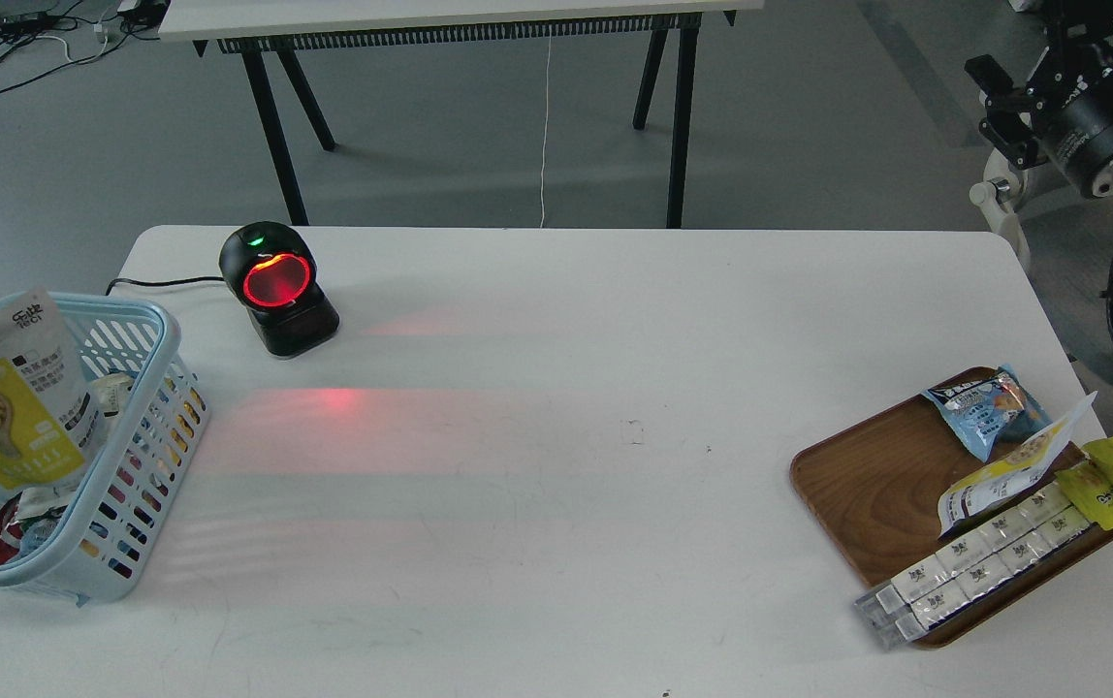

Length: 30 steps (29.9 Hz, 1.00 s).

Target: Scan snack and place in basket

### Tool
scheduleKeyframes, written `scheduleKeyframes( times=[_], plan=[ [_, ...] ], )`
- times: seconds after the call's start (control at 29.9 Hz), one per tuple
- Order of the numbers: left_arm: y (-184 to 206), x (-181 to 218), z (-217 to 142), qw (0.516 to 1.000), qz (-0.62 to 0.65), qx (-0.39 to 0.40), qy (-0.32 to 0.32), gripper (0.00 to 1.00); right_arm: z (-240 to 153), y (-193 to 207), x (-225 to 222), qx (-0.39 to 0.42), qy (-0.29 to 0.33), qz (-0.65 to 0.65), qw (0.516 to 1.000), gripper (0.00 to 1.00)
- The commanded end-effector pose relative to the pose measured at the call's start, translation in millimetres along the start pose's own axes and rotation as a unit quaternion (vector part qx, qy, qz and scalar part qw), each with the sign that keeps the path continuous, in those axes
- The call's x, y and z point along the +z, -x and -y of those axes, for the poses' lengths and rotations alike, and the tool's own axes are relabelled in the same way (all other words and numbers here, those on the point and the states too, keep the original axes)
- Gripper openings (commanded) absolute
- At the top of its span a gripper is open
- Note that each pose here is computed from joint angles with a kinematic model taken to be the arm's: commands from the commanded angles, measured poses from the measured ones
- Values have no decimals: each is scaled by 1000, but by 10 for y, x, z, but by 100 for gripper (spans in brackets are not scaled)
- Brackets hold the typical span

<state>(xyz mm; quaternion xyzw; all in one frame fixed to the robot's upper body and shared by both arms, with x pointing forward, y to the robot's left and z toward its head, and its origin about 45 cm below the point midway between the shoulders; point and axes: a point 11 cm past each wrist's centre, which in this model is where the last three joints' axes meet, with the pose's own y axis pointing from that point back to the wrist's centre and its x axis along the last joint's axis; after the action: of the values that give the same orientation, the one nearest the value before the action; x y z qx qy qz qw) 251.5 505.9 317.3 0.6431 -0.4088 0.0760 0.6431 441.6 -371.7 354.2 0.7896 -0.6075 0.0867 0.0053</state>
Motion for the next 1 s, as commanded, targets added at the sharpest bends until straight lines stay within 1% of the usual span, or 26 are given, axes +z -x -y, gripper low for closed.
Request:
scheduleKeyframes(
  times=[0.0, 0.17, 0.33, 0.43, 0.5, 0.53, 0.57, 0.67, 0.83, 0.97],
  plan=[
    [0, -7, 4, 1000, 1, 2, -1, 4, -1, 1, 4, 0, 1, -1, 1000, 98],
    [6, -7, 5, 1000, 2, 1, -1, 13, -1, 1, 4, 0, 1, 0, 1000, 98],
    [9, -10, 0, 1000, 1, 1, -1, 27, -4, 0, 11, 0, 1, 0, 1000, 98],
    [-2, 13, 11, 1000, 3, 3, 2, 45, -13, -7, 22, 1, 3, 0, 1000, 98],
    [-37, 16, 12, 1000, -3, 13, 4, 64, -13, -2, 22, 0, 3, 1, 1000, 98],
    [-74, 13, 6, 1000, -12, 25, 5, 75, -13, -2, 22, 0, 3, 1, 1000, 98],
    [-128, 19, 13, 999, -23, 41, 8, 82, -10, 7, 24, -1, 3, 1, 1000, 98],
    [-325, 9, 28, 995, -49, 82, 15, 99, -16, 34, 29, -7, 4, 0, 1000, 99],
    [-760, 76, 158, 988, -52, 138, 41, 99, 1, 100, 8, -18, 1, 0, 1000, 99],
    [-1209, 185, 200, 966, -114, 216, 87, 99, 31, 164, -17, -25, -4, 4, 1000, 99]
  ],
)
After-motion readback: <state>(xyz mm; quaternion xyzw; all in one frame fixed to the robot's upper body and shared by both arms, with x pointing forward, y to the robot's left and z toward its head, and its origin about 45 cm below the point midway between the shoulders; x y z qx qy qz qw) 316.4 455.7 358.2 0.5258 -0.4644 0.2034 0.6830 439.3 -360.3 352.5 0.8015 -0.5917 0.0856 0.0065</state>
